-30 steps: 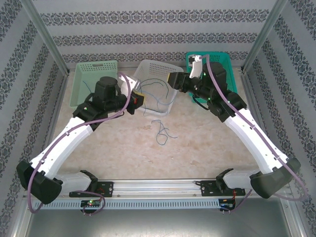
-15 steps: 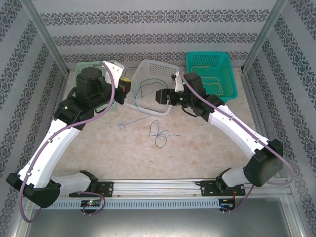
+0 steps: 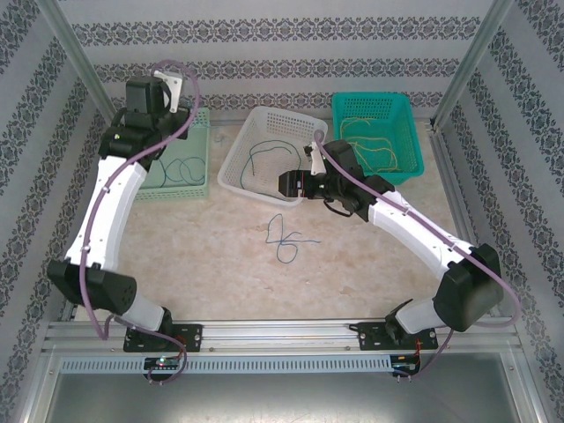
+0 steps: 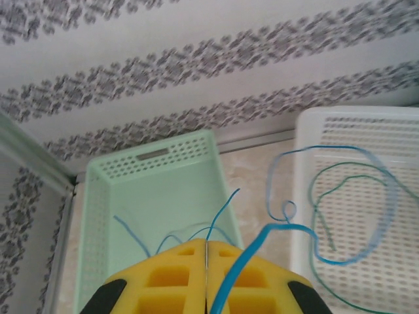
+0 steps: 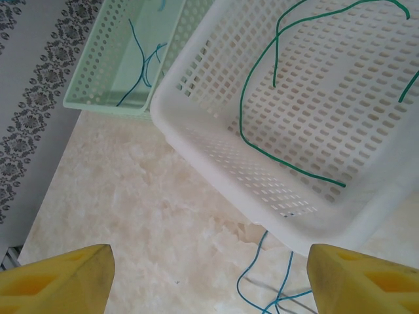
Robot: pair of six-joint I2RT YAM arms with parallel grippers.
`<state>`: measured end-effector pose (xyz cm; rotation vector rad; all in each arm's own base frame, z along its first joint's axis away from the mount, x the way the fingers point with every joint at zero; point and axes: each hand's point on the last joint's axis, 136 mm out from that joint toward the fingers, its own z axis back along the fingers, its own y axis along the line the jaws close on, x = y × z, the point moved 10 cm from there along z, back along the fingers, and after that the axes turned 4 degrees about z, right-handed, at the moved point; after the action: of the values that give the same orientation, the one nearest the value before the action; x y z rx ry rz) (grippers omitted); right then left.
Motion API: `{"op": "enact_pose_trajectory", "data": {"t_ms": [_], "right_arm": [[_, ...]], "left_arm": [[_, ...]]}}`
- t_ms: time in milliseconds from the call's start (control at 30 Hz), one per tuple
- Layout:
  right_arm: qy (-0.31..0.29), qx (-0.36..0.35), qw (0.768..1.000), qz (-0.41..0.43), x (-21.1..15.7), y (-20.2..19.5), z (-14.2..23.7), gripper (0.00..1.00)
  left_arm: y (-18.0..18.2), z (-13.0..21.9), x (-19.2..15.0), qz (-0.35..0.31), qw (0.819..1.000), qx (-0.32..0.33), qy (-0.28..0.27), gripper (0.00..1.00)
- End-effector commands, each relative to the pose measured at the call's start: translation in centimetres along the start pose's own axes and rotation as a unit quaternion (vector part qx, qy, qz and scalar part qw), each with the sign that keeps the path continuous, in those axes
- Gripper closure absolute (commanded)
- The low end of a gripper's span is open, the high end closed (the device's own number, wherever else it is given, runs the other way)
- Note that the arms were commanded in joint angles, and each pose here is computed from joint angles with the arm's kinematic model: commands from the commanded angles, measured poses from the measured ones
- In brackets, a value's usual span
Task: Untangle the cables
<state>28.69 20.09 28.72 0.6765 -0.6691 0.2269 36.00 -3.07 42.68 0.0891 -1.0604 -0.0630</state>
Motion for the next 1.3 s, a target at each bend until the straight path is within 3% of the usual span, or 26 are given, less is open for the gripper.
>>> {"op": "enact_pose_trajectory", "data": {"t_ms": [0, 200, 567, 733, 933, 1000, 1133, 1200, 1233, 1267], "right_arm": [[-0.006, -0.010, 1.000, -0.004, -0.3, -0.5, 0.8, 0.22], [-0.010, -0.022, 1.000, -0.018, -0.4, -1.6, 1.3, 0.22], [0.003, -0.027, 0.999, -0.022, -0.6, -2.1, 1.2, 0.23], [0.048, -0.061, 0.997, -0.007, -2.2, -3.0, 0.5, 0.26], [0.124, -0.105, 0.987, 0.010, -5.5, -4.1, -1.3, 0.31], [0.143, -0.109, 0.984, 0.022, -6.5, -3.9, -2.1, 0.32], [0.185, -0.122, 0.974, 0.052, -8.3, -3.7, -4.1, 0.33], [0.209, -0.133, 0.967, 0.061, -9.2, -4.0, -5.0, 0.33], [0.219, -0.146, 0.963, 0.059, -9.5, -4.3, -5.3, 0.34], [0.228, -0.160, 0.959, 0.053, -9.8, -4.8, -5.7, 0.35]], "left_arm": [[2.3, 0.1, 0.8, 0.013, 1.000, 0.021, 0.005, 1.00], [4.4, -3.3, 0.7, 0.034, 0.998, 0.034, 0.042, 1.00], [7.2, -10.7, -3.8, 0.119, 0.983, 0.017, 0.138, 1.00], [7.7, -13.4, -6.2, 0.144, 0.973, 0.013, 0.178, 0.92], [9.3, -15.7, -8.4, 0.194, 0.958, 0.022, 0.210, 0.88], [9.5, -16.0, -8.8, 0.204, 0.955, 0.020, 0.216, 0.77], [9.2, -15.3, -8.8, 0.212, 0.954, 0.010, 0.213, 0.33], [8.9, -14.3, -8.6, 0.219, 0.955, 0.002, 0.199, 0.17], [8.7, -13.6, -8.3, 0.221, 0.957, -0.004, 0.187, 0.01], [8.2, -12.6, -8.1, 0.219, 0.960, -0.010, 0.174, 0.00]]}}
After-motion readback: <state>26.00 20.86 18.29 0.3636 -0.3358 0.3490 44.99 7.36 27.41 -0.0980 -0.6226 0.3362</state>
